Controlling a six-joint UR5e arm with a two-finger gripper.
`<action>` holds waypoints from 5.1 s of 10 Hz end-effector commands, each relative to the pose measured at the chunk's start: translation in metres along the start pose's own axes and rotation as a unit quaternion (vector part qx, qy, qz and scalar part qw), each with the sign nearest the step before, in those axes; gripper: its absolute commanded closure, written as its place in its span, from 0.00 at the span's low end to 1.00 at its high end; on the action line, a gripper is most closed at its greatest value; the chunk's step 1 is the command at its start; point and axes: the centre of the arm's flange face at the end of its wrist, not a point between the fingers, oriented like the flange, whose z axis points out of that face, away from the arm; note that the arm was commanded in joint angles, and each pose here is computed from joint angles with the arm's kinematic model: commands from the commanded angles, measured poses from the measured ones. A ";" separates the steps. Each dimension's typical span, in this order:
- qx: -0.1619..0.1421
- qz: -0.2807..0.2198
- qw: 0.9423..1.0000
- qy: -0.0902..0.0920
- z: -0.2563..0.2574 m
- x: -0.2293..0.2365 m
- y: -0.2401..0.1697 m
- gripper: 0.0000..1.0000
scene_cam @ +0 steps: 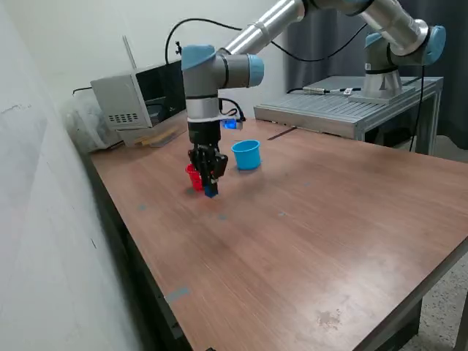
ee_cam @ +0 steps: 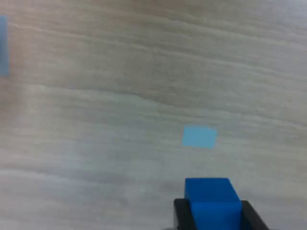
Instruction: Place red objects in the red bin, and blue objects in the blue bin.
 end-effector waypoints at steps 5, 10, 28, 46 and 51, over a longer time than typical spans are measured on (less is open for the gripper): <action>0.073 0.071 0.994 -0.035 -0.121 -0.071 -0.099 1.00; 0.137 0.159 0.977 -0.035 -0.100 -0.181 -0.187 1.00; 0.149 0.125 0.980 -0.029 -0.068 -0.136 -0.188 0.00; 0.311 0.083 0.947 -0.005 -0.331 0.079 -0.418 0.00; 0.309 0.082 0.948 -0.005 -0.333 0.079 -0.417 0.00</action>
